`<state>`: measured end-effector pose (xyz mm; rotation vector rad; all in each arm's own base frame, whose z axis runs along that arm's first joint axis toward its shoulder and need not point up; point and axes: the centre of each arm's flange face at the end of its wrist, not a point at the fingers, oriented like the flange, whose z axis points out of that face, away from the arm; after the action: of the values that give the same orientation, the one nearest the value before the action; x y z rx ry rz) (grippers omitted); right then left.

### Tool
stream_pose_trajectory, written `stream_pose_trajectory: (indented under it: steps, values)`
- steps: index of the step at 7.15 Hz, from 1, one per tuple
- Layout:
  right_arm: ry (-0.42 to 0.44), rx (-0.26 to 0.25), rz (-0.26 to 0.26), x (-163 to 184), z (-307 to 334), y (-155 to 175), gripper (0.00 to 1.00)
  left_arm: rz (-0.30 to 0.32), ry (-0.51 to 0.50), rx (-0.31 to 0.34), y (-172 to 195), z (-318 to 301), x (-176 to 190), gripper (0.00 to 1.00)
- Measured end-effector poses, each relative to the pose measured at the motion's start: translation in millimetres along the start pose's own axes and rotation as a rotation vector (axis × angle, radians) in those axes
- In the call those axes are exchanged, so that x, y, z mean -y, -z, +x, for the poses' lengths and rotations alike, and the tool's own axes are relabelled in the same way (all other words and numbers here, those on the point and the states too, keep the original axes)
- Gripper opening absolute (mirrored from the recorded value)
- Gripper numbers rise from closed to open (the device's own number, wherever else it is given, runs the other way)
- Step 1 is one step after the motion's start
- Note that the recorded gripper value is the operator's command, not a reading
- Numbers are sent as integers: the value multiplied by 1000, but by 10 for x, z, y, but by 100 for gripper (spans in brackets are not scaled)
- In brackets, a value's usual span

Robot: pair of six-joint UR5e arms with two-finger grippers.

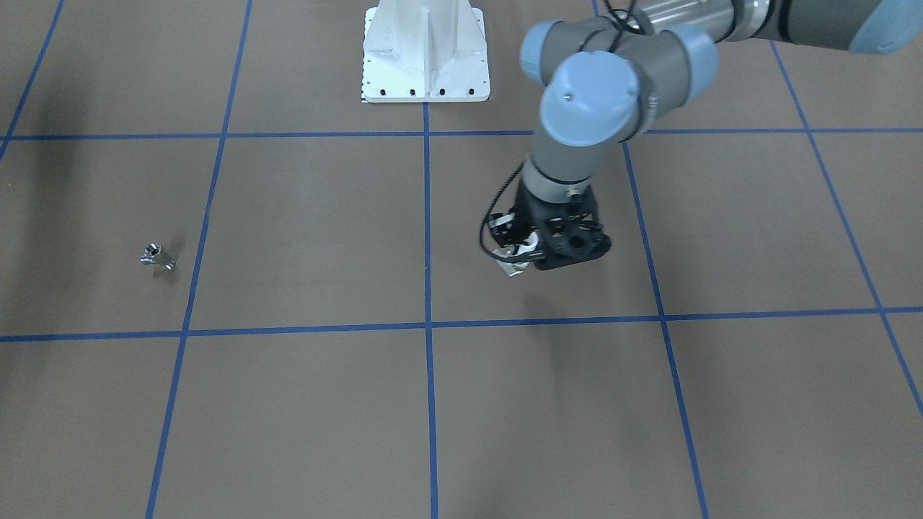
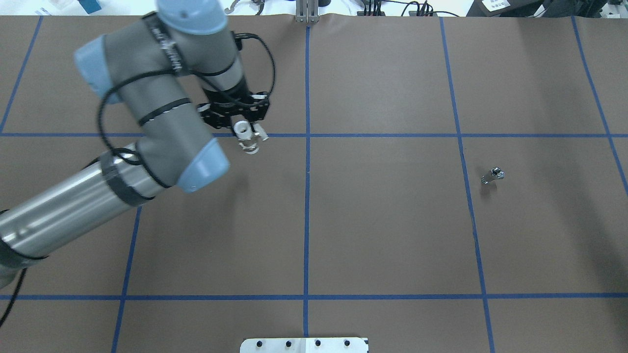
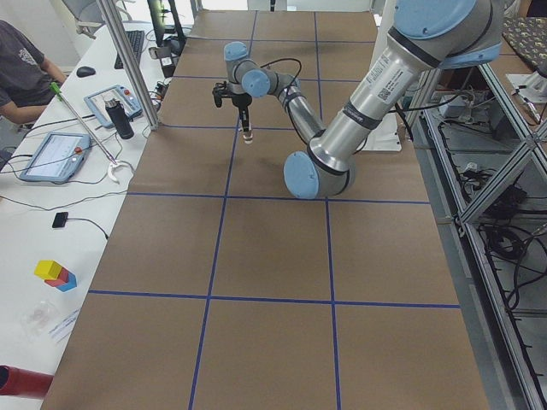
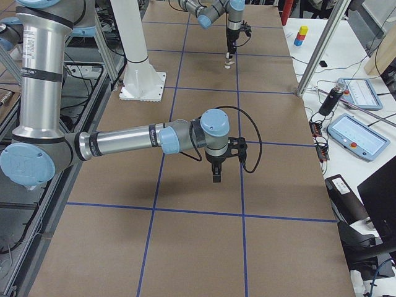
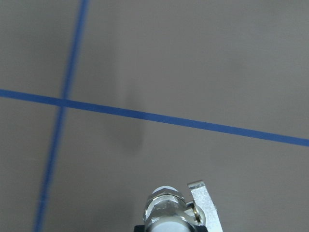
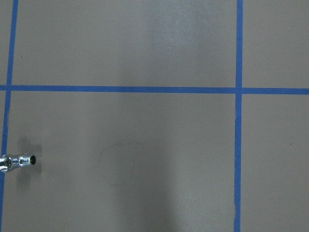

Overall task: Assemble PPR valve and pipe with both arms
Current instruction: 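Carry the valve with the left gripper toward the table center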

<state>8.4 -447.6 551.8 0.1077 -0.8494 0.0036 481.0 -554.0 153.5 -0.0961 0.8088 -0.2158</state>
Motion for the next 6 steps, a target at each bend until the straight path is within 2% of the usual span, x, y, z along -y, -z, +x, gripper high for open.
stream_pose_trajectory:
  steps: [2,4,6]
  values:
    - [1,1,1,-2,3,-4,100,12,-6,56,-256,785,-253,0]
    - [2,2,2,-1,0,0,100,29,-32,72,-531,964,-461,0]
    - [3,3,3,-2,-5,3,100,31,-34,60,-612,1012,-509,0]
